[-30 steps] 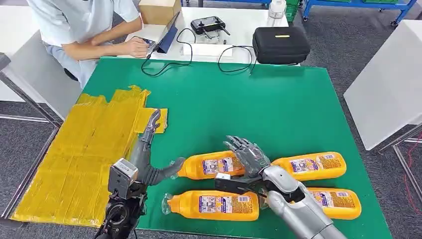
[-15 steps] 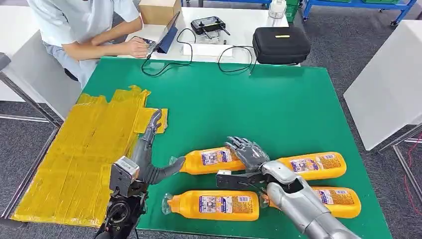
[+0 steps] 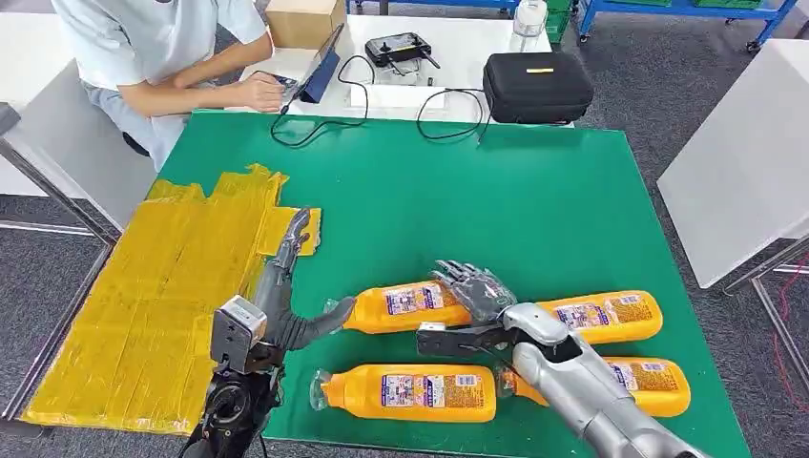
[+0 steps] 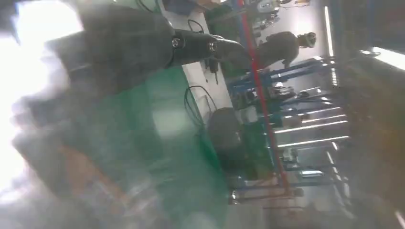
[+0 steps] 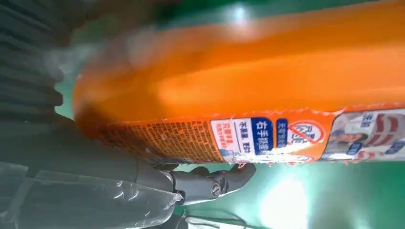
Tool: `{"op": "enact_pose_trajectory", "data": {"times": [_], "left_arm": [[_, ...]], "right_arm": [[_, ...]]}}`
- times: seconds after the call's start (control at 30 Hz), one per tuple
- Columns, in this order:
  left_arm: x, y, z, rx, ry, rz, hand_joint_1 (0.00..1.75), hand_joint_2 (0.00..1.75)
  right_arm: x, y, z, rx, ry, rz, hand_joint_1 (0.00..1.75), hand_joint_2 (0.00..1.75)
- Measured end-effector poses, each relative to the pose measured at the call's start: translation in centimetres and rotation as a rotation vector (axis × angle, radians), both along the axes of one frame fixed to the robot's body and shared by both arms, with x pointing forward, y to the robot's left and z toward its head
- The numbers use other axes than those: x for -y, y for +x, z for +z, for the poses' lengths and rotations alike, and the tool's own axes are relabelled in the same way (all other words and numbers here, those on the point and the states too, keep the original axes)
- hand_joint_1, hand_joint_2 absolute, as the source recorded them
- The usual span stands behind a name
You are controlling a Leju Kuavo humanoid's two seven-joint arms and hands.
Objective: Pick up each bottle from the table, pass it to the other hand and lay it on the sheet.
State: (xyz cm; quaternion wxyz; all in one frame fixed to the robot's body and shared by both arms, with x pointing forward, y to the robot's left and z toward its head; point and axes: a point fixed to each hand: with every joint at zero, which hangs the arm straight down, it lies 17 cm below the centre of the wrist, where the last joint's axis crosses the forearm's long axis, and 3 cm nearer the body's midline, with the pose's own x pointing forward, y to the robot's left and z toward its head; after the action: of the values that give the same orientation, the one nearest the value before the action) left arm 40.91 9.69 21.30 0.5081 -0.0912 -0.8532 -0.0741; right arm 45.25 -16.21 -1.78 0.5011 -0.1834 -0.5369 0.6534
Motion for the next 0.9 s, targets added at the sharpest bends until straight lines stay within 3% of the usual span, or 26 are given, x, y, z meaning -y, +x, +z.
{"op": "enact_pose_trajectory", "data": {"times": [0.03, 0.07, 0.9], "left_arm": [[0.06, 0.04, 0.01, 0.000, -0.002, -0.001, 0.00, 1.75], [0.11, 0.07, 0.08, 0.002, -0.003, -0.001, 0.00, 1.75], [0.68, 0.00, 0.29, 0.007, -0.007, -0.014, 0.00, 1.75]], "right_arm": [[0.03, 0.06, -0.02, -0.001, 0.003, 0.003, 1.64, 1.75], [0.13, 0.18, -0.04, 0.003, 0.006, 0.002, 1.75, 1.75], [-0.62, 0.32, 0.06, 0.035, 0.045, -0.013, 1.75, 1.75]]}}
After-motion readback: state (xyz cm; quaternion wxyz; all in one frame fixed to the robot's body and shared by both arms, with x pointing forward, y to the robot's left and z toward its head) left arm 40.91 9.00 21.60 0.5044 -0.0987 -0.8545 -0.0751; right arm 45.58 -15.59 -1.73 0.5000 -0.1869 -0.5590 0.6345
